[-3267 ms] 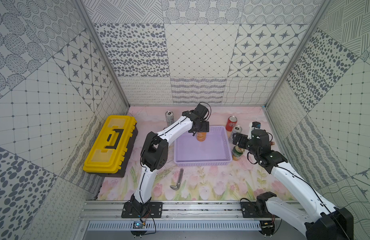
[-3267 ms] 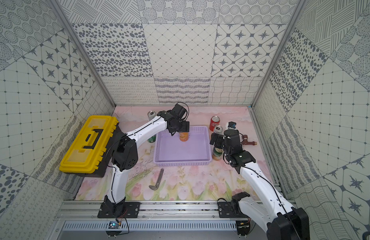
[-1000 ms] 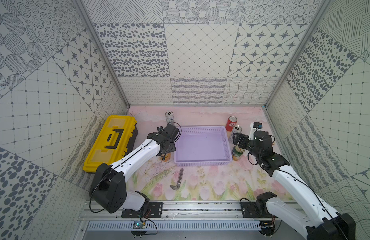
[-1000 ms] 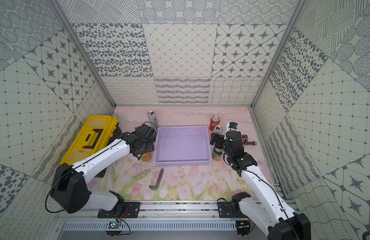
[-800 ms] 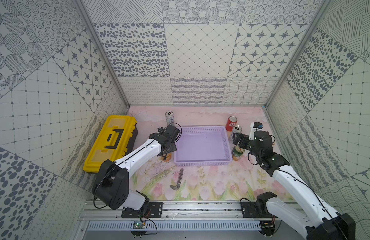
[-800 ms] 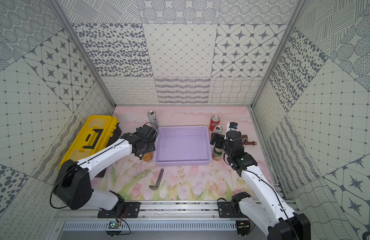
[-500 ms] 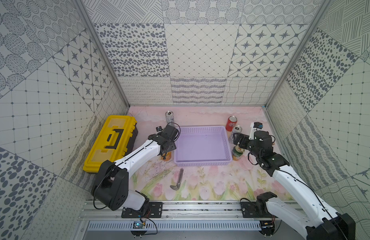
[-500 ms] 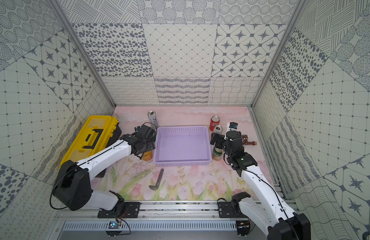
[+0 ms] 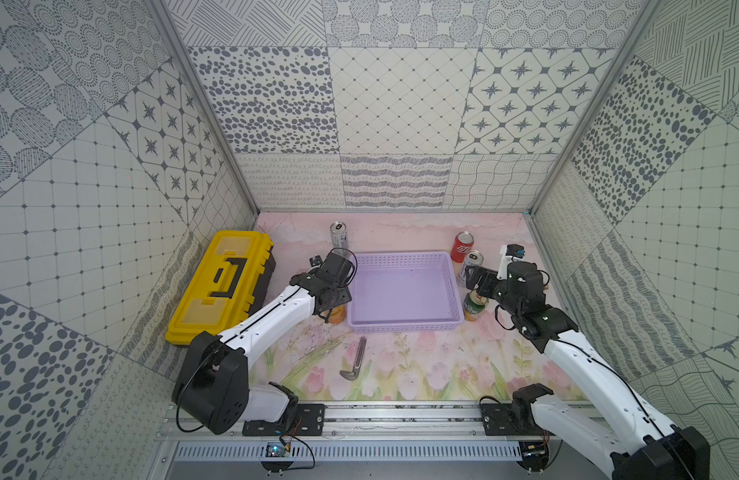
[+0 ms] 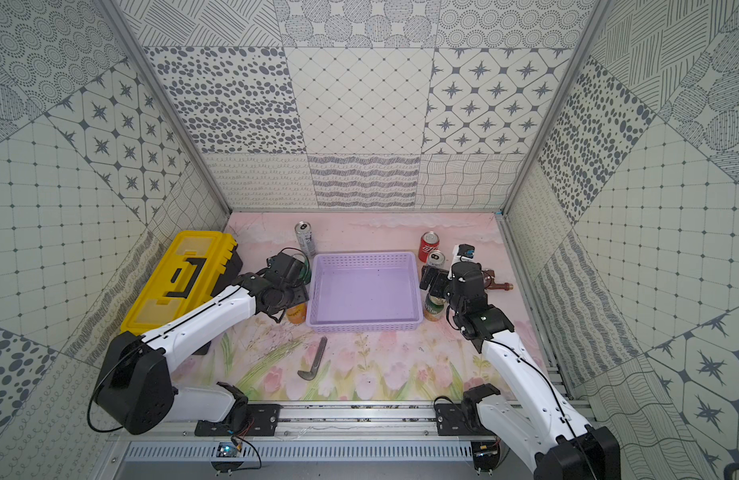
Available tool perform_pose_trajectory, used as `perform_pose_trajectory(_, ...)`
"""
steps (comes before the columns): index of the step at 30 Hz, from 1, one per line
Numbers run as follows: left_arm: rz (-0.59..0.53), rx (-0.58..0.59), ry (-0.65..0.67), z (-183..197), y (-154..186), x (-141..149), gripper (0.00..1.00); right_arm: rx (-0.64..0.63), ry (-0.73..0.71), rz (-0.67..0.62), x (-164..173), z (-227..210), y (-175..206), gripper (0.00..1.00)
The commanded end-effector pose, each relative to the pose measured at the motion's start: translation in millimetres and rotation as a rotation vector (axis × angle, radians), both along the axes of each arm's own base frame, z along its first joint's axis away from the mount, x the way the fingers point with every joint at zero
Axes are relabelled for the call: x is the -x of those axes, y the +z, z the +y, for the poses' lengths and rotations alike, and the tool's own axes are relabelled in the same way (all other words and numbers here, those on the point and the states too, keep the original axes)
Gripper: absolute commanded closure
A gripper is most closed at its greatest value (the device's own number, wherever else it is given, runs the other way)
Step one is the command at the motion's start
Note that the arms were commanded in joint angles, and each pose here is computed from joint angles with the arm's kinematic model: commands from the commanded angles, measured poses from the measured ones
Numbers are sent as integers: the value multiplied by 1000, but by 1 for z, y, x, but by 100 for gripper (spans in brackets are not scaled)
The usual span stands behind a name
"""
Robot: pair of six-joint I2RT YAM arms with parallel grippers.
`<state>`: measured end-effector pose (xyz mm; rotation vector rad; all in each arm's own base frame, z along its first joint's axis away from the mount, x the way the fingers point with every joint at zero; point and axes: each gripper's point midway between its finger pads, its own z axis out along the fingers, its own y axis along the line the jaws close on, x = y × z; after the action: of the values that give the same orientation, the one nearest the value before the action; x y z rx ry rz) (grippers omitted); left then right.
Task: Take out the drinks from the basket
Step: Place the drink at the center of the board, then reset both arms
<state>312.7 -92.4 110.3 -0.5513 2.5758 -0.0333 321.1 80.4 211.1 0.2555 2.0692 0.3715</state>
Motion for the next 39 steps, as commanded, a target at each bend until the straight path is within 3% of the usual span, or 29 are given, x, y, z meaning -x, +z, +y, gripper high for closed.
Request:
perform_pose_trajectory(1,-12,21,11,-3,-2,-3,26,-13,2,-35,-1,0,6,3)
perform_pose_trajectory(6,-12,22,17,-1,-3,1,15,-15,2,-37,0,0,7,3)
perform_pose_trajectory(12,-41,17,18,3,15,3,6,-15,1,-38,0,0,7,3)
perform_pose_trajectory(13,-55,21,16,3,22,3,0,-14,-1,-40,0,-1,7,3)
perform_pose_trajectory(20,-202,-14,2,12,82,-9,0,-17,0,-44,-1,-1,8,3)
perform_pose_trajectory(23,-208,-47,60,27,98,-20,0,-19,-1,-43,0,-1,8,3)
perform_pose_trajectory(27,-238,-61,108,42,109,-39,0,-20,-3,-48,0,-1,9,3)
perform_pose_trajectory(29,-291,-76,60,41,113,-53,0,-19,-4,-46,0,-2,8,3)
perform_pose_trajectory(32,-389,-133,-58,34,110,-75,0,-20,-4,-47,0,-1,8,3)
perform_pose_trajectory(39,-399,-330,-44,61,100,-102,0,-30,8,-40,-2,2,6,3)
